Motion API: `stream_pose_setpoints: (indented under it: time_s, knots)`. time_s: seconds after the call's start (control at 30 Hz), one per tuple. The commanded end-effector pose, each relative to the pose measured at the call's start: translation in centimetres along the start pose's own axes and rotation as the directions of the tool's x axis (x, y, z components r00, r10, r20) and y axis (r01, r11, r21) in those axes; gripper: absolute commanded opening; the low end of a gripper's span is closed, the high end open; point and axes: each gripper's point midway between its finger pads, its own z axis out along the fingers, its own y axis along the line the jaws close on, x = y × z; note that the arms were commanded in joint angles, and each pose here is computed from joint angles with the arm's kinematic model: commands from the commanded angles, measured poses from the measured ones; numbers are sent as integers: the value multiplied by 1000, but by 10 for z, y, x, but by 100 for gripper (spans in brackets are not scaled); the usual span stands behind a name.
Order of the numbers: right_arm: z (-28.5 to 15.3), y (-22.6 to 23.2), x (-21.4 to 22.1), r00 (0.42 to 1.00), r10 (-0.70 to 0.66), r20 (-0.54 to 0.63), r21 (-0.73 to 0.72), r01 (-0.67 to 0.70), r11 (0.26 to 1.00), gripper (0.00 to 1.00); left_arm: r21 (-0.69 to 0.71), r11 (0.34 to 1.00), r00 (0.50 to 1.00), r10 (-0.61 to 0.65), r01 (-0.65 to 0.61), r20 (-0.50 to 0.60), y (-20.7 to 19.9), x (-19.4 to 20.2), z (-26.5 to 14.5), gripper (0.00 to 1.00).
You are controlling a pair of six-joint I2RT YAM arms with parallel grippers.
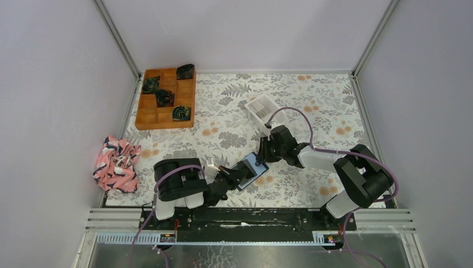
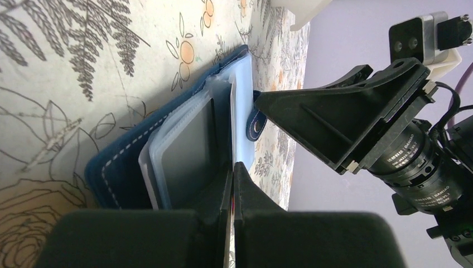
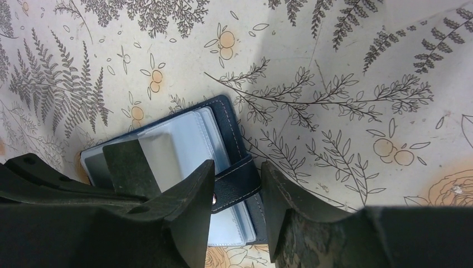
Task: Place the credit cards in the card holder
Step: Insert the credit card into the card holder.
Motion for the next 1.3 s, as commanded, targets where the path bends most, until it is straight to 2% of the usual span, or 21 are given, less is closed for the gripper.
stream_pose_setpoints:
  time_s: [0.0, 0.2, 0.6, 0.73, 1.27]
  knots:
    - [2, 3, 21, 998, 5, -58, -3, -6, 1000, 44, -3, 999, 999, 42, -42, 8, 3, 5, 2, 0]
    - [2, 8, 25, 998, 1, -63, -12, -2, 1000, 44, -30, 996, 997, 78, -78, -18, 5, 11, 3, 2]
    - [1, 13, 27, 998, 2, -61, -21, -3, 1000, 44, -207, 940, 962, 268, -272, -46, 14, 12, 1, 21]
    - [0, 14, 26, 998, -1, -58, -22, 0, 1000, 44, -265, 910, 947, 313, -319, -66, 22, 11, -2, 31]
    - [0, 16, 24, 998, -5, -61, -31, 4, 1000, 44, -359, 848, 920, 369, -390, -129, 38, 7, -19, 55]
